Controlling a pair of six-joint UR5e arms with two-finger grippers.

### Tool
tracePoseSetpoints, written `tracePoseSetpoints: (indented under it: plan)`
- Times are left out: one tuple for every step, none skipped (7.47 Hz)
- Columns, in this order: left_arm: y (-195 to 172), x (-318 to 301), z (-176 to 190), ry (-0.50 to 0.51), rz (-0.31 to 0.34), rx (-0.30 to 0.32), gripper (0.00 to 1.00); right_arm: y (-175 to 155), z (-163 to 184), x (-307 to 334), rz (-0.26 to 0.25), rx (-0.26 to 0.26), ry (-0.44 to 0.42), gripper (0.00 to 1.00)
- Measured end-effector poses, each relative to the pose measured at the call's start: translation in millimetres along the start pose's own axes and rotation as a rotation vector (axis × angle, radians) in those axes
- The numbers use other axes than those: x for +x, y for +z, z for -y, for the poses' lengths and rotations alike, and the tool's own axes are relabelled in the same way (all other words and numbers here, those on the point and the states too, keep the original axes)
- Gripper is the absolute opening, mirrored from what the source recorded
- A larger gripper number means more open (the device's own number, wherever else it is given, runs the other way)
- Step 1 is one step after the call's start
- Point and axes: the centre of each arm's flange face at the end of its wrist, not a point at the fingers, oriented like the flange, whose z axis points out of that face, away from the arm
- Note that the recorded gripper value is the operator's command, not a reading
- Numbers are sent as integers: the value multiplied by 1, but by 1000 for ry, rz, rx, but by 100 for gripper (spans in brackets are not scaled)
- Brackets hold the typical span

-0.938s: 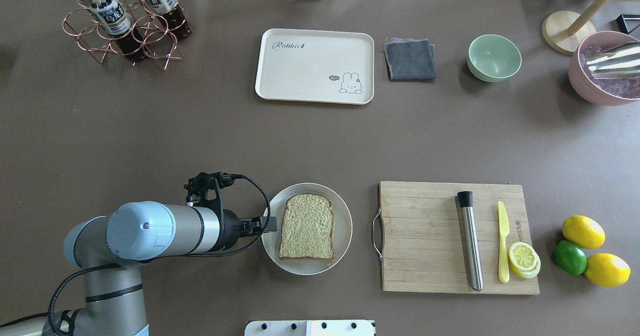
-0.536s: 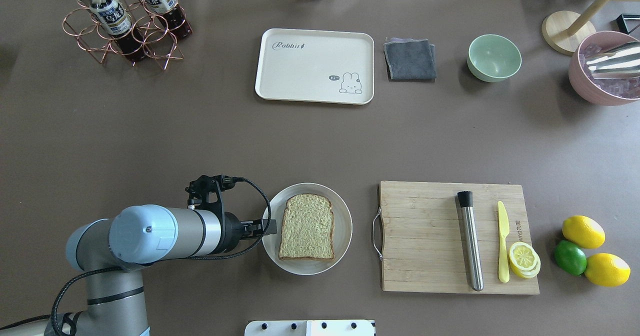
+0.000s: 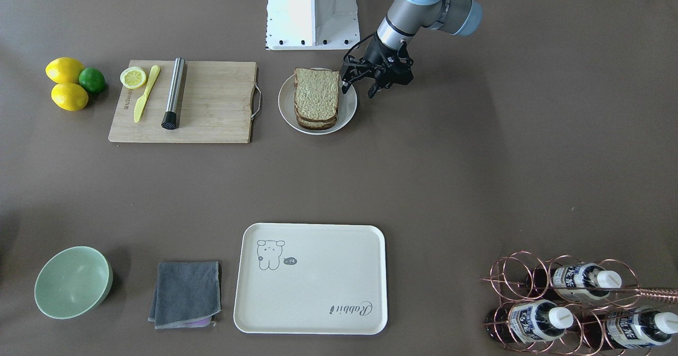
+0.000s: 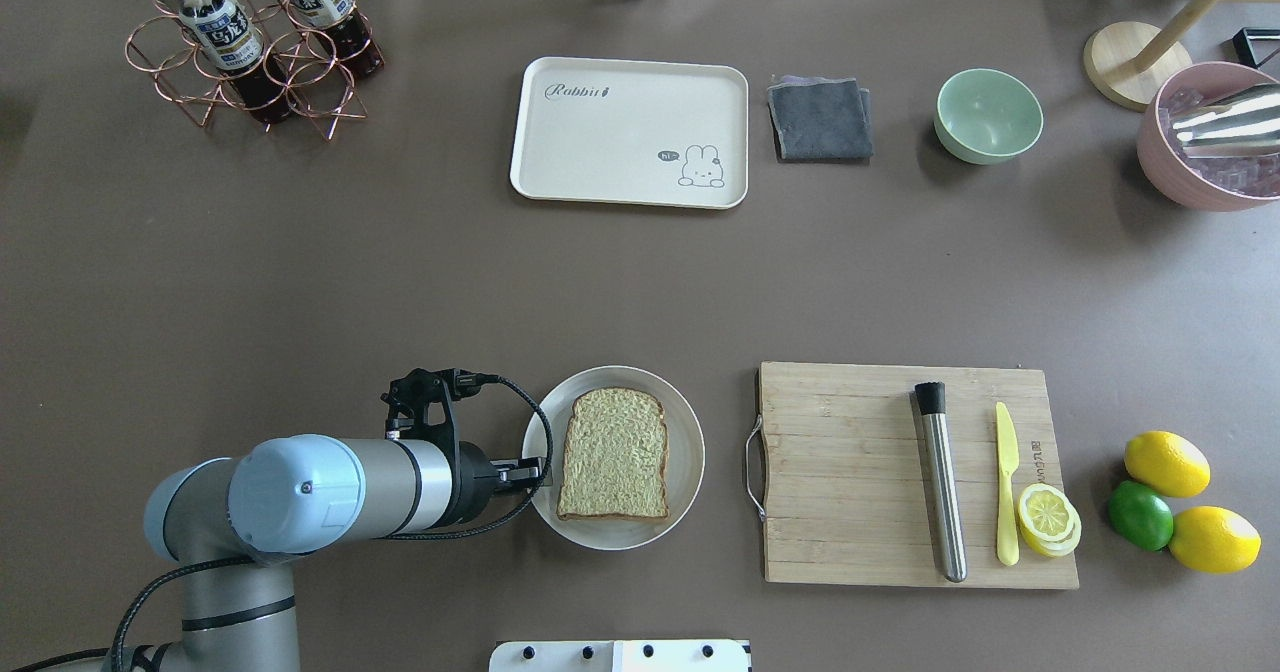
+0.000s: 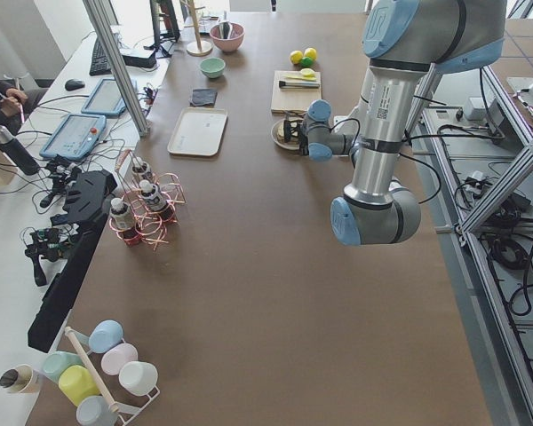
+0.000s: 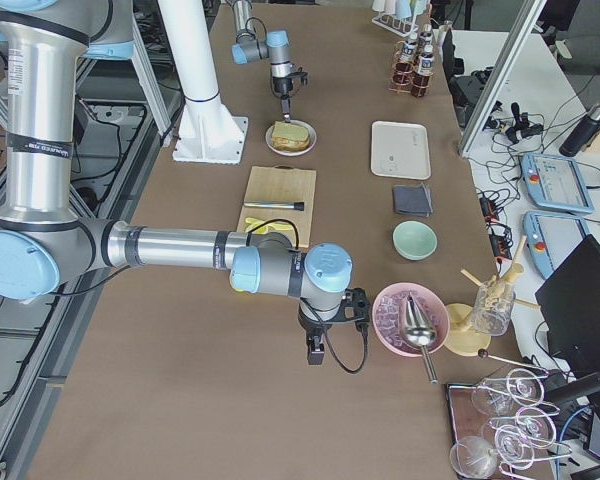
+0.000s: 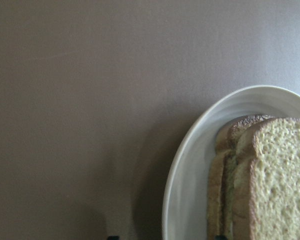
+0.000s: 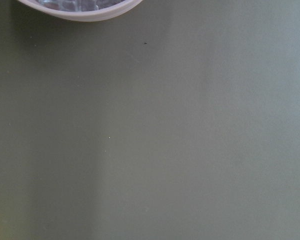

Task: Make sandwich and place on tray
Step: 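Grasp the plate rim nearest the left gripper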

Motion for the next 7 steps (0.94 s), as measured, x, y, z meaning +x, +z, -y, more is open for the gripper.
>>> tracePoseSetpoints:
  plan:
    - [0,1,-1,2,-5,-1,41,0,0,0,0,0,0,100]
    - [-1,1,0,2,-8,-1,41,0,0,0,1,0,0,100]
    - [-1,1,1,3,-9,2,41,0,0,0,1,0,0,100]
    - [-2,1,2,4,-9,5,40,0,0,0,1,0,0,100]
    - [-2,0,4,4,-7,8,40,0,0,0,2,0,0,100]
    - [-1,-2,4,4,-4,9,40,1,-1,0,2,-1,1,100]
    - [0,-3,5,3,-1,11,38,1,-1,1,2,-2,2,100]
